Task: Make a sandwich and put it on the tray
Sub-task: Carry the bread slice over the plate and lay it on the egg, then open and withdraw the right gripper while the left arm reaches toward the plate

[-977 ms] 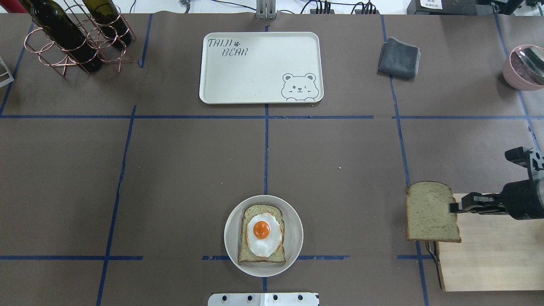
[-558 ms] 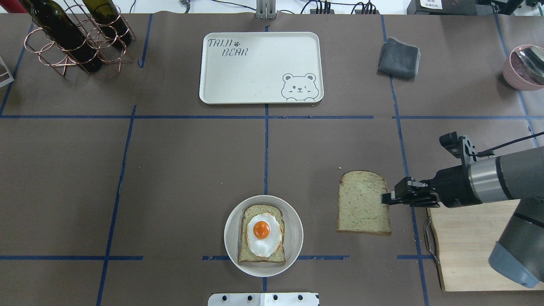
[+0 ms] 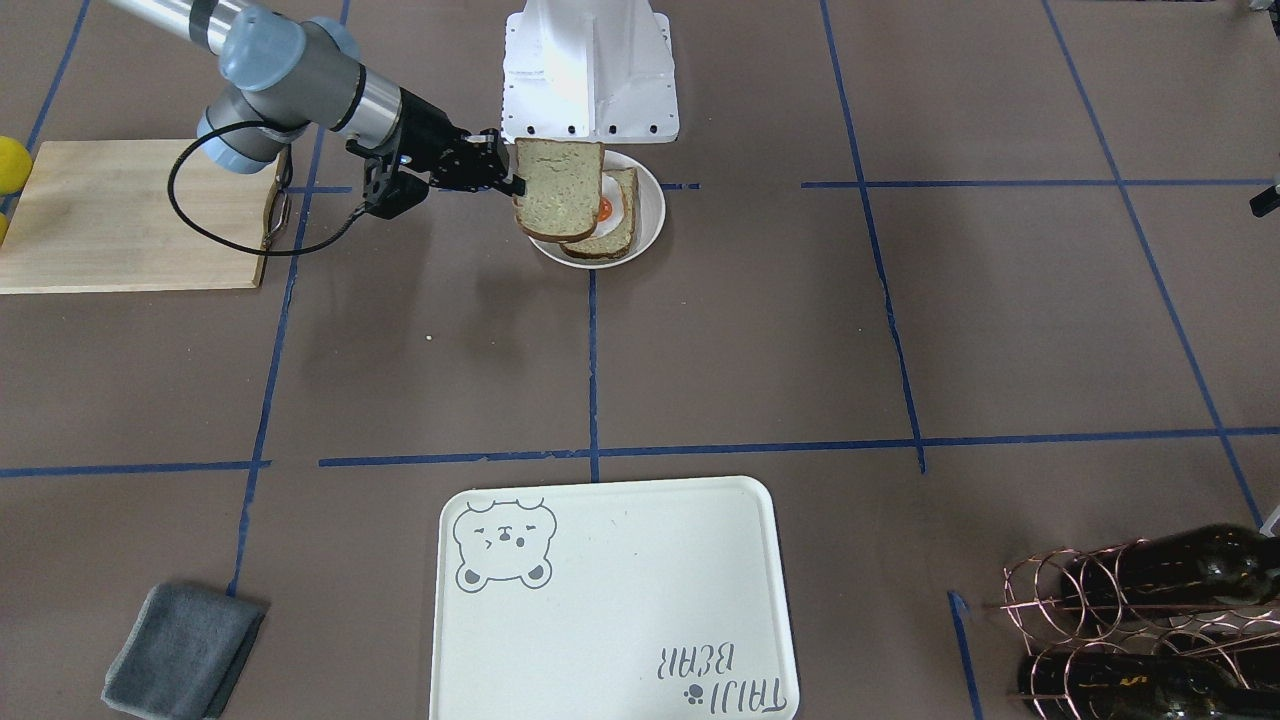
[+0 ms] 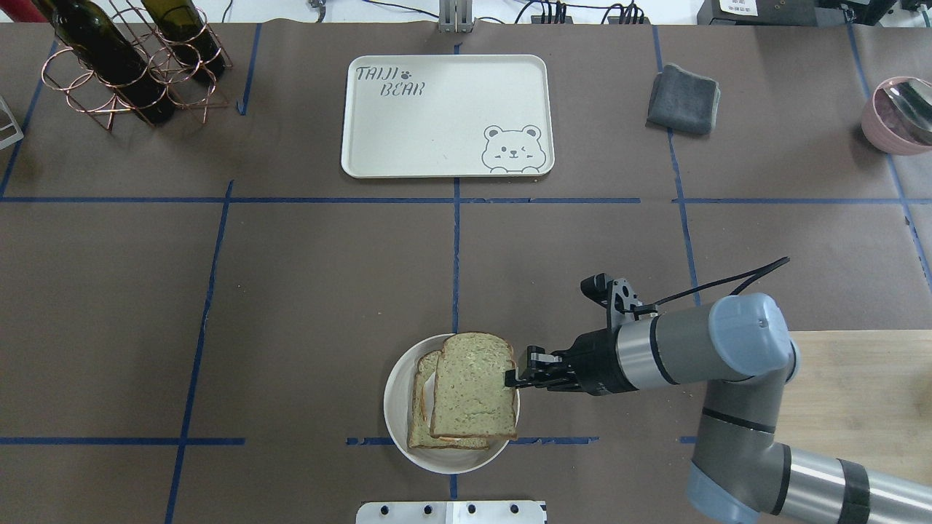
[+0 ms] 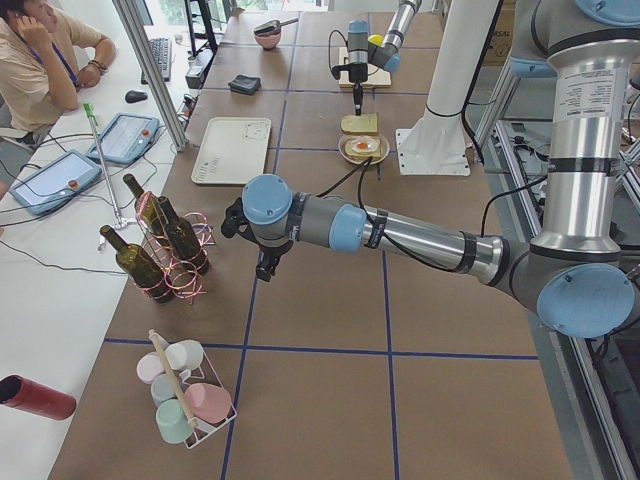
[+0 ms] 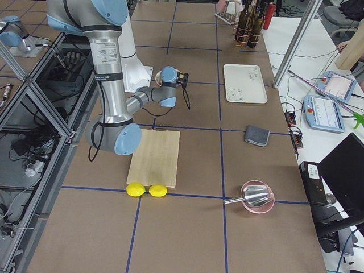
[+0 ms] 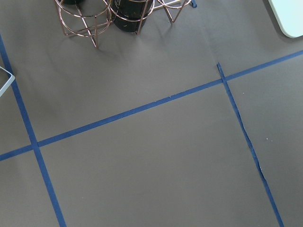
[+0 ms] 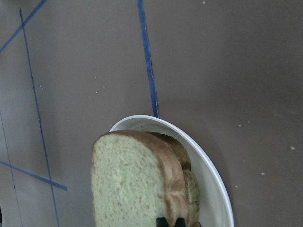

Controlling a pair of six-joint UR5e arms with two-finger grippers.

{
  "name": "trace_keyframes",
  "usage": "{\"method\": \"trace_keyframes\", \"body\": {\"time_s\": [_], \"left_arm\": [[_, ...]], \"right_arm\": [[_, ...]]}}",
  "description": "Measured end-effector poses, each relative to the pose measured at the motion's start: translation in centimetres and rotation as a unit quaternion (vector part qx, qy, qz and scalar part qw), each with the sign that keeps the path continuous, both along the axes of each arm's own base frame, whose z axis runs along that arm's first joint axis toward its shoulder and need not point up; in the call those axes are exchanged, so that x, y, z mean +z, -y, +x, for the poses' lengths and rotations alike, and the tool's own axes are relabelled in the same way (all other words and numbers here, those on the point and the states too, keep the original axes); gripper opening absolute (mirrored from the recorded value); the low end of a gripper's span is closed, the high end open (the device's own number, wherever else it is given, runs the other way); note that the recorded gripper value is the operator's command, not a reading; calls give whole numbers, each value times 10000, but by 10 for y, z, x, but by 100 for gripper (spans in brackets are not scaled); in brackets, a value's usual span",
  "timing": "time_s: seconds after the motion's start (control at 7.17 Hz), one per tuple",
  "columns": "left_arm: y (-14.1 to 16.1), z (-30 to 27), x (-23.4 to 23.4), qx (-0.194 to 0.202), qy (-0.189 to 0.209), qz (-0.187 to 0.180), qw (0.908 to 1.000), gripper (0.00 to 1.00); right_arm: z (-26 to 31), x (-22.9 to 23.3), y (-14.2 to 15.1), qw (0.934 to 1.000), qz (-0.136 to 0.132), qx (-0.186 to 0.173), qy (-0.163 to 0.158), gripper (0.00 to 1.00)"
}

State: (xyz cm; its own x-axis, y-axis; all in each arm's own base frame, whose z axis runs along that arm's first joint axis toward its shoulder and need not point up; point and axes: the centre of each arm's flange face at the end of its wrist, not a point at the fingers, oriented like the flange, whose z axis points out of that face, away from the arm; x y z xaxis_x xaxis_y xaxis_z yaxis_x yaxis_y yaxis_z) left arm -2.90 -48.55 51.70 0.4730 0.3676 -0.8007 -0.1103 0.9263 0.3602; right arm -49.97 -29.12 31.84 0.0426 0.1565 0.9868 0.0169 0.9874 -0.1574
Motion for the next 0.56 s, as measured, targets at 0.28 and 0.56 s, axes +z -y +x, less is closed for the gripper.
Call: {"method": "trace_keyframes", "body": {"time_s": [0.28, 0.56], "left_arm": [[0, 0, -1, -2, -1, 13, 10000, 100], [1, 2, -5, -18, -24, -11, 10000, 100]], "right_arm": [[-26, -4, -4, 10000, -14, 36, -68, 0], [-33, -5, -3, 9999, -20, 63, -91, 100]]}}
